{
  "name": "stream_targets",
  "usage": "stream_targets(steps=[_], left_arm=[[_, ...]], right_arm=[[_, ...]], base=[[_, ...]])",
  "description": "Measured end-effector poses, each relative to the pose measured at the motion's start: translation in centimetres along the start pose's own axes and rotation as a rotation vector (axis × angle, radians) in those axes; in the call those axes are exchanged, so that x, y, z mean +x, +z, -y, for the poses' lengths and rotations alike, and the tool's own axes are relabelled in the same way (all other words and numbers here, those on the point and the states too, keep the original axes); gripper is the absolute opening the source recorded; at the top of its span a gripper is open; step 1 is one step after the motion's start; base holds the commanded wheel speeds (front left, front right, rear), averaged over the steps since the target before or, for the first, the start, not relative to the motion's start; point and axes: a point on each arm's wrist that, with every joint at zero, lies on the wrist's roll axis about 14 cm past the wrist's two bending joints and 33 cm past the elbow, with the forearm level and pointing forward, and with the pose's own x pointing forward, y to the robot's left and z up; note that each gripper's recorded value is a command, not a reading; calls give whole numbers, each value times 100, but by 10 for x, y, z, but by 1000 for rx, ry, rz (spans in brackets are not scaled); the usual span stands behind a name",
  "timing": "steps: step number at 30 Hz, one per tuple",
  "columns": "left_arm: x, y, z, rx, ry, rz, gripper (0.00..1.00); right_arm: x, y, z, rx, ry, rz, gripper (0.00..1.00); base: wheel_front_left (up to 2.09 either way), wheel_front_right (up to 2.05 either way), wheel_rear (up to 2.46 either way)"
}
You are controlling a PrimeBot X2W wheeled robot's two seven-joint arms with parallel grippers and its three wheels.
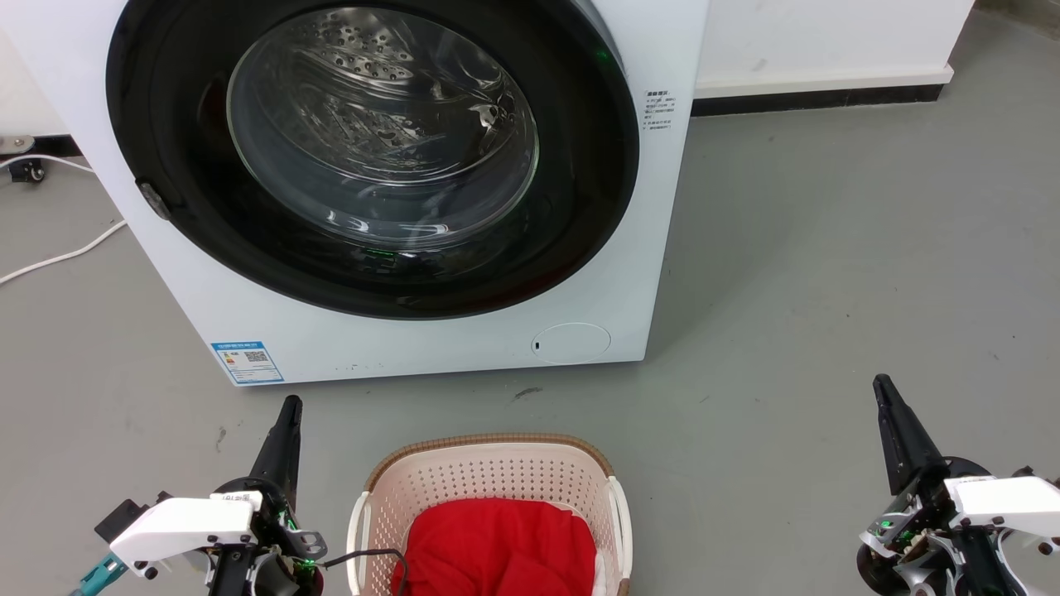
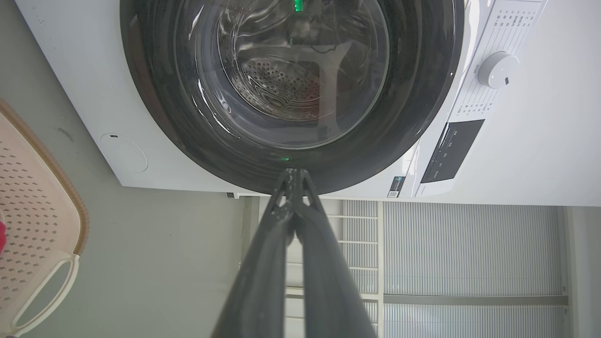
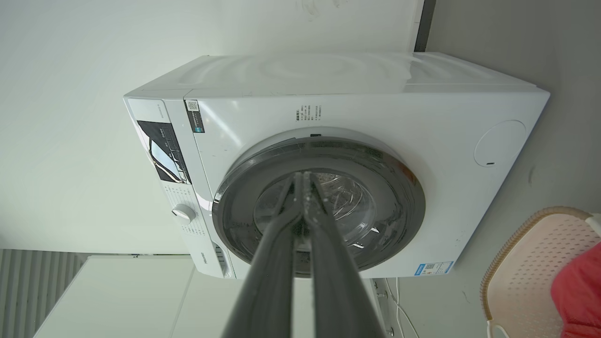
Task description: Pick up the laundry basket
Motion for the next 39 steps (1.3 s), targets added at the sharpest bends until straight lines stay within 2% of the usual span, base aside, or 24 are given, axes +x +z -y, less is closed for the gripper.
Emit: stream_targets(steps=[5,6,11,16,17,19,20,33,34,39], left_arm=[[0,0,0,0,0,0,0],[-1,0,-2,-1,5,0,100],[-12,-1,-27,-9,80,5,100],[-11,0,-24,41,74,19,100],[-11,2,-21,85,67,27,100],[-10,3,-18,127,61,31,100],[-9,4,-15,187,54,36,100],[-6,-3,-3,454,35,35,100],[-6,-4,-2,508,34,36,100],[-5,-6,1,590,27,39,100]], right_arm=[[0,0,0,0,0,0,0],[-1,0,2,0,-5,0,100],[-12,1,27,5,-79,8,100],[-13,4,27,-31,-82,28,100],[-12,5,23,-90,-72,35,100],[-11,6,19,-131,-64,39,100],[-10,6,14,-204,-49,39,100],[-11,-1,4,-497,-21,30,100],[-11,-5,1,-569,-7,22,100],[-11,-10,-2,-685,9,11,100]], base=[[0,0,0],[0,0,0],[0,0,0],[0,0,0],[0,0,0],[0,0,0],[0,0,0],[0,0,0],[0,0,0],[0,0,0]])
